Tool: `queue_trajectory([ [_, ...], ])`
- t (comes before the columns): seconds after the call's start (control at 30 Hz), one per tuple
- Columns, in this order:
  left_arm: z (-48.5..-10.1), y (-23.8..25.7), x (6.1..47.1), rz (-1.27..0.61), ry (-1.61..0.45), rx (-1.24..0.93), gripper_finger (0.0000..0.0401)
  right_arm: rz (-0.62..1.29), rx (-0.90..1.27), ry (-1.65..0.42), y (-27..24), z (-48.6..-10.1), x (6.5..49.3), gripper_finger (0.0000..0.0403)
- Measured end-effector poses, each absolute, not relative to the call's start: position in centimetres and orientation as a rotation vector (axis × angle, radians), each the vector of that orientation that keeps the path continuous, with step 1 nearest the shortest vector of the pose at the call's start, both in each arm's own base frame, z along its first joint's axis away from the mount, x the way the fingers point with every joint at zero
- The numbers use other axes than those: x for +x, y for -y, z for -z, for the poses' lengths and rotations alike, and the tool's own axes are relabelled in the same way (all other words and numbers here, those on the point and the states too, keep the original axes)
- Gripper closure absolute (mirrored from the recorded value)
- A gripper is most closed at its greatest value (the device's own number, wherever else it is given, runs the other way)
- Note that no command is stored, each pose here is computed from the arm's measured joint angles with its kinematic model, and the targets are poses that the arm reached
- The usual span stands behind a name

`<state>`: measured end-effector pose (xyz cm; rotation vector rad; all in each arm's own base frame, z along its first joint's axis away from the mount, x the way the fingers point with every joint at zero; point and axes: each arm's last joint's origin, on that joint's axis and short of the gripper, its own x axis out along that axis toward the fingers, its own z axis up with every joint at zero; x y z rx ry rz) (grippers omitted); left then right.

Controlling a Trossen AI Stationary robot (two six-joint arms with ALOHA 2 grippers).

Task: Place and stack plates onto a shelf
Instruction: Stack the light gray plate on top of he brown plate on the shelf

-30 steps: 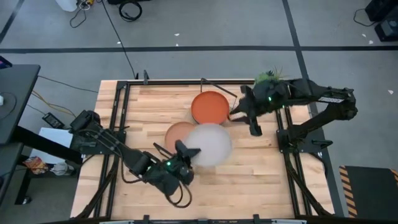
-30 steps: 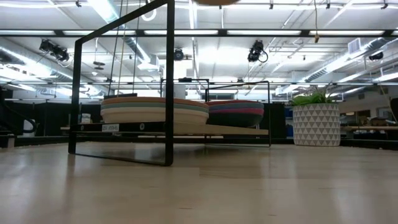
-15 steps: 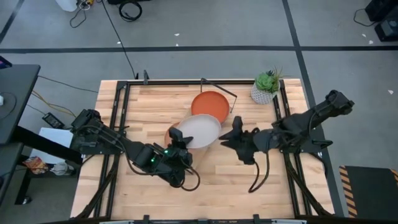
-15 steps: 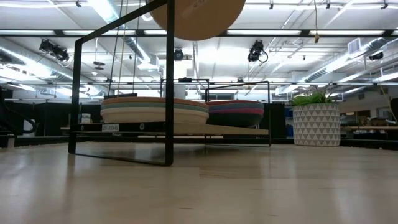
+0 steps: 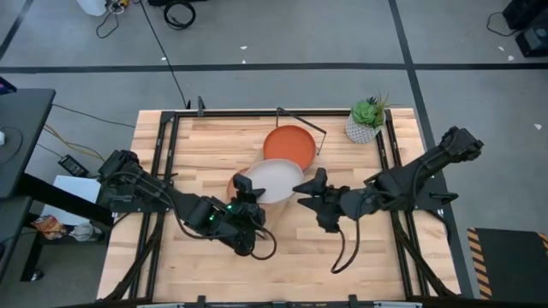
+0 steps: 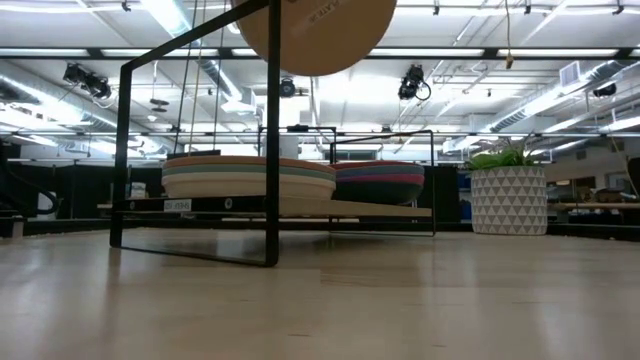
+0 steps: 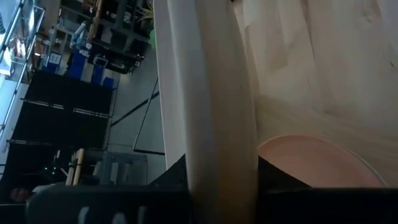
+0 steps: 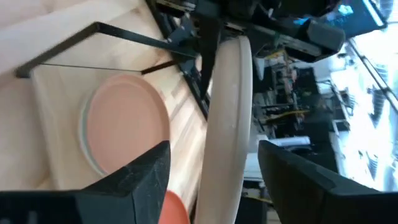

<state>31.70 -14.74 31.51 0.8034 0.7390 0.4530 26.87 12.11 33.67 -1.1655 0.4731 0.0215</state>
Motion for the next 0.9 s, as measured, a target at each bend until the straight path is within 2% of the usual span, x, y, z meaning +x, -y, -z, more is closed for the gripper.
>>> queue_trajectory([
  [0.13, -31.5, 14.8, 31.7, -0.439, -0.744, 0.803, 0.0345, 0.047, -1.198, -0.497, -11.8, -32.8, 28.5, 0.0152],
  [0.27, -31.5, 14.8, 31.7, -0.424, -0.748, 0.819, 0.0345, 0.07, -1.242, -0.513, -11.5, -31.9, 30.0, 0.017],
  [0.7, -31.5, 15.0, 31.7, -0.429, -0.744, 0.827, 0.0342, 0.086, -1.218, -0.547, -10.2, -31.4, 30.9, 0.0293],
  [0.8, -31.5, 15.5, 31.4, -0.407, -0.742, 0.844, 0.0325, 0.064, -1.22, -0.556, -10.2, -31.2, 30.8, 0.031],
  [0.9, -32.0, 16.3, 30.9, -0.384, -0.719, 0.848, 0.0291, 0.056, -1.229, -0.581, -10.2, -30.9, 30.7, 0.0318],
])
